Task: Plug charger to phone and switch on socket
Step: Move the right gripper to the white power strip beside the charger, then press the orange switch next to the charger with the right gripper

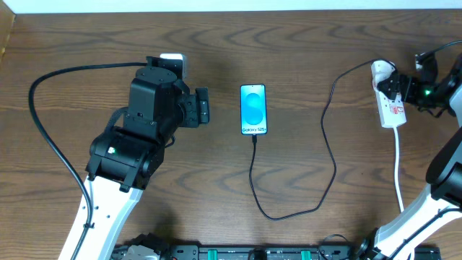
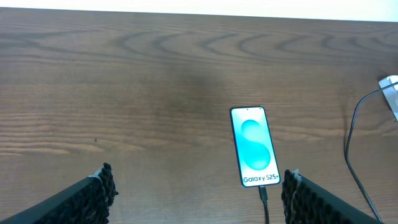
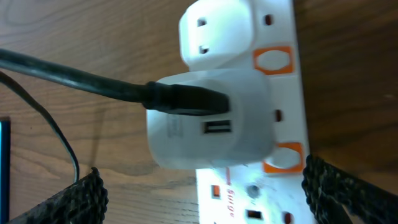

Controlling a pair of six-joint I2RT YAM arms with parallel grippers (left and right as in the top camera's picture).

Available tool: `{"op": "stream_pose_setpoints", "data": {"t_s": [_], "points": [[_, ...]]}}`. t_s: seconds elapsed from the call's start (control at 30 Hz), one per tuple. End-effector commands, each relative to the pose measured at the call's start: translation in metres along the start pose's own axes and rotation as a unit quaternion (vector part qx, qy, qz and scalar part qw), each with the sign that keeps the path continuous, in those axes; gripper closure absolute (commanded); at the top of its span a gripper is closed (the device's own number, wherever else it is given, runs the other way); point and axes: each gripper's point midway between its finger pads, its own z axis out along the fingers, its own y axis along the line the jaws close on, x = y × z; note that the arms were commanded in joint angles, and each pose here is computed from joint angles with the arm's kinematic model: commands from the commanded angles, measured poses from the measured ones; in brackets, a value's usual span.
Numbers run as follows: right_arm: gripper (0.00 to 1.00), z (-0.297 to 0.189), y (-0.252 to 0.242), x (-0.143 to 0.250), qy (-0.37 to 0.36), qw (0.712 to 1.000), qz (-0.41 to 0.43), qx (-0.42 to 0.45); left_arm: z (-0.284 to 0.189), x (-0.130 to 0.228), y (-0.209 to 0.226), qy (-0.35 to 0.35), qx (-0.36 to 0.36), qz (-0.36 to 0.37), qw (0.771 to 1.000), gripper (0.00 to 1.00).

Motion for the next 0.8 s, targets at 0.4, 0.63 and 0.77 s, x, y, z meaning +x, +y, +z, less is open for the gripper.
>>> {"op": "stream_pose_setpoints", "data": {"t_s": [0.4,0.63,0.77], "points": [[0.01,0.0053,0.0146,-0.0056,-0.006,1.0,-0.007,-0.018,0.0012,-0.0001,0.0026,0.001,-0.006,0.008,1.0,0.13],[0.01,0.0083,0.0164,-0.0037,-0.001,1.0,-0.002,-0.018,0.0011,-0.0002,0.0026,0.001,-0.006,0.008,1.0,0.13],[0.01,0.0108,0.0163,-0.0023,0.001,1.0,0.0,-0.019,0.0012,-0.0001,0.0026,0.001,-0.006,0.008,1.0,0.13]]}}
